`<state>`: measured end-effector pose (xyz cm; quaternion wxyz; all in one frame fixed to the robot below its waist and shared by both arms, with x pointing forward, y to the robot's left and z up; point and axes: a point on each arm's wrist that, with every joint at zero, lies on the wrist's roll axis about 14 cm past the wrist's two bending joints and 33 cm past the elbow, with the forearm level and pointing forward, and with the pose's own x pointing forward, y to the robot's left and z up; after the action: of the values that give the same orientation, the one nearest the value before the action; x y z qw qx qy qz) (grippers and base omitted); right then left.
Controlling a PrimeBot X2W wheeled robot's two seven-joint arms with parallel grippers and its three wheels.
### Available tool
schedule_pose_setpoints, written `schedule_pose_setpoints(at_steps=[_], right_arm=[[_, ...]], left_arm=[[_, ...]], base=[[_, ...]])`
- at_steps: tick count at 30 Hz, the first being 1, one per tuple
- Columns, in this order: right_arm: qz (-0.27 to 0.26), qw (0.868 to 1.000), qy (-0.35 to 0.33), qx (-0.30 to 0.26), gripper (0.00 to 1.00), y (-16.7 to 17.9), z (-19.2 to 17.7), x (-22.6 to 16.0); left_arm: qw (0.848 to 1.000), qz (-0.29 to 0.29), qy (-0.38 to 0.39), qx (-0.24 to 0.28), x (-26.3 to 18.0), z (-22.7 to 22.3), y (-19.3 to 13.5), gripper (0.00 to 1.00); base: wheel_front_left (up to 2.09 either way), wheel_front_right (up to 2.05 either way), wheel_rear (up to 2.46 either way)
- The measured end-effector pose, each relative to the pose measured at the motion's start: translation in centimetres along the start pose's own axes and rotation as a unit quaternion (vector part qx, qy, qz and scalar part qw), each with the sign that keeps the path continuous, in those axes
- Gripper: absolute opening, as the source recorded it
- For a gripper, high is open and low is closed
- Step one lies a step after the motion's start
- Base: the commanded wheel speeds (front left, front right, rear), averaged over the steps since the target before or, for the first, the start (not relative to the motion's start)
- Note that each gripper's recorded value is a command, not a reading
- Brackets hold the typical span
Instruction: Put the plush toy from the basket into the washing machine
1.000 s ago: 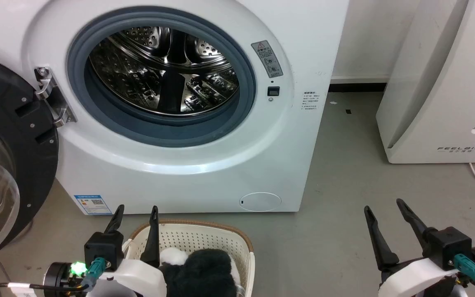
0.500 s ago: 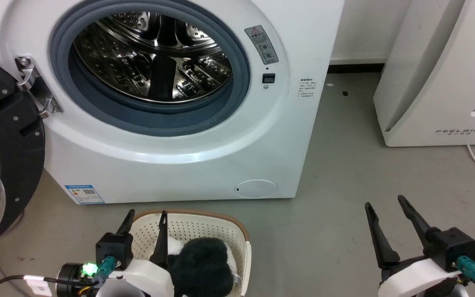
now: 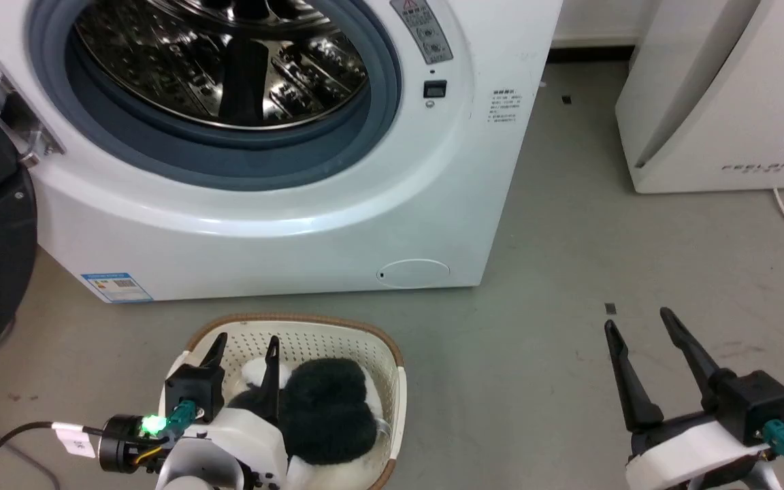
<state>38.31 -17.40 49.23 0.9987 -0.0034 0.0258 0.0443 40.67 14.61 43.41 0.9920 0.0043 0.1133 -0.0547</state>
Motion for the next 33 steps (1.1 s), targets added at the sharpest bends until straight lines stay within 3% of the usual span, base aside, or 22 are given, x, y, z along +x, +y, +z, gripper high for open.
schedule_pose_setpoints(at_steps=[19,33], right_arm=[[-0.018,0.999,0.031,0.017,1.0,-1.3,-3.3,2.0],[-0.03,0.998,0.058,0.026,1.0,-2.1,-6.3,3.2]], left_arm=[[0.992,-0.038,0.121,-0.004,4.6,-8.2,-0.6,1.0],[0.966,-0.07,0.247,0.018,7.4,-15.5,-0.7,1.0]], base=[[0.0,0.0,0.0],[0.0,0.0,0.0]])
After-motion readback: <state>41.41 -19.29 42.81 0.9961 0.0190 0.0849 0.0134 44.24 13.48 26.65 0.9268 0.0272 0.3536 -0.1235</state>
